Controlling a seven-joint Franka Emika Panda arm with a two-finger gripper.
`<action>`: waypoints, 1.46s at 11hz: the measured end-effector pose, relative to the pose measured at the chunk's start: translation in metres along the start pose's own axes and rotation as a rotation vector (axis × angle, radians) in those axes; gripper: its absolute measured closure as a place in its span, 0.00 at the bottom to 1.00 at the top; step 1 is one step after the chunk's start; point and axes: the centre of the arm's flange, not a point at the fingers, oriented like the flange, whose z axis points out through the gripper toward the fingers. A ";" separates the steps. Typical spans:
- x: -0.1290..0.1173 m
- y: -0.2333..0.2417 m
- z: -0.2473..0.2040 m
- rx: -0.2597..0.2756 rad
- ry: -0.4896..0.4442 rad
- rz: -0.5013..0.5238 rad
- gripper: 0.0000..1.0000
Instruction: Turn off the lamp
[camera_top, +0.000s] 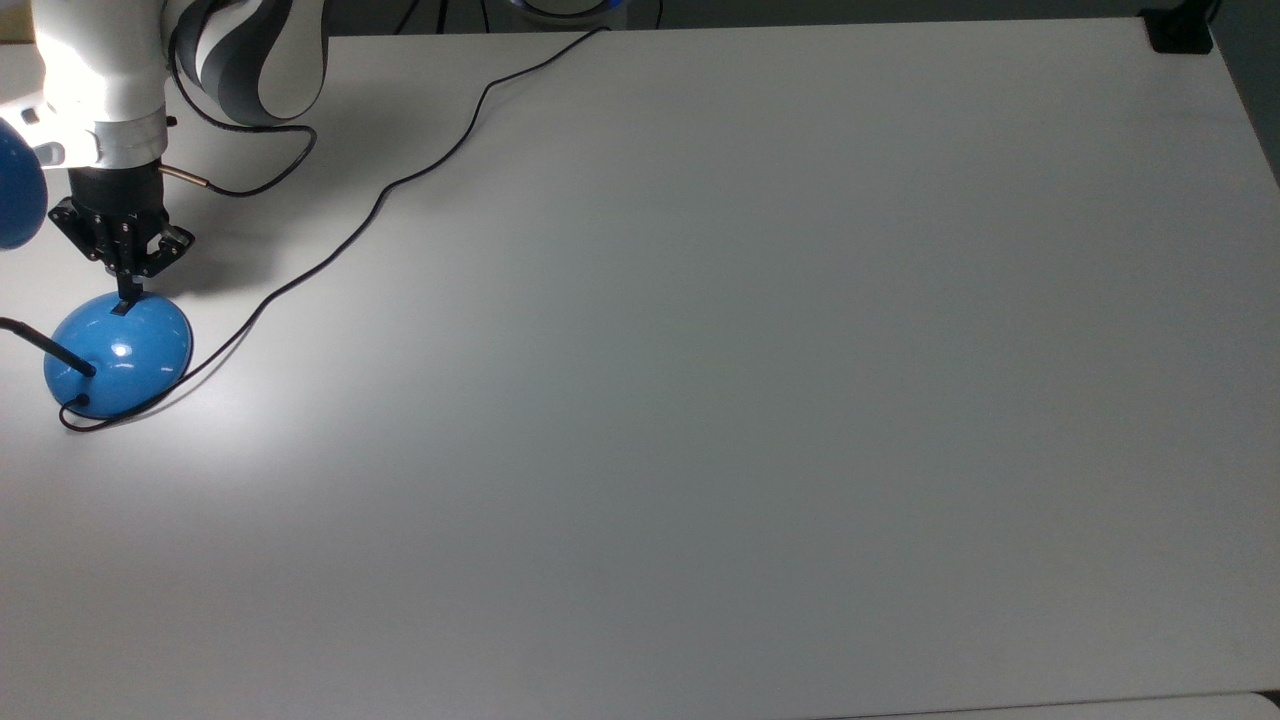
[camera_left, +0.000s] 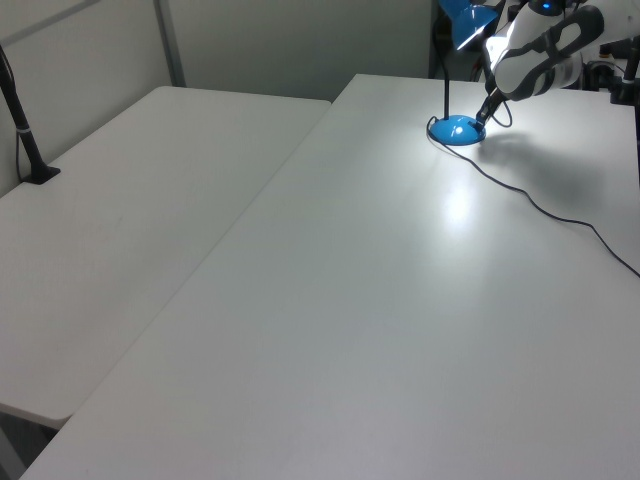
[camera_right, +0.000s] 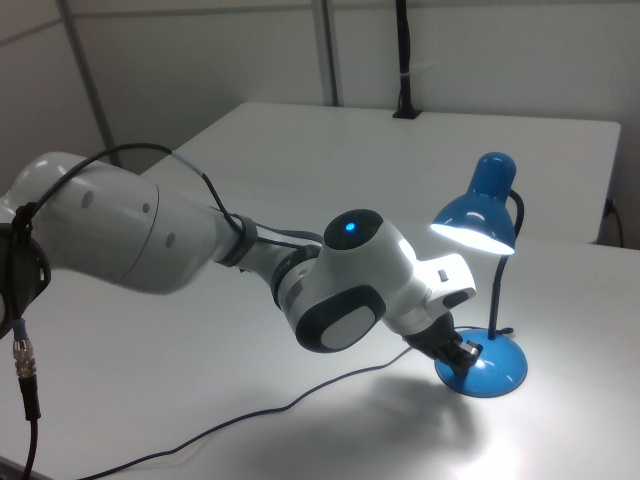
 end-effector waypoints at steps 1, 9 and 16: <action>0.002 0.002 -0.003 0.006 0.012 0.024 0.99; 0.014 -0.003 -0.010 0.023 0.044 0.046 0.99; 0.011 0.003 -0.008 0.019 0.039 0.047 0.99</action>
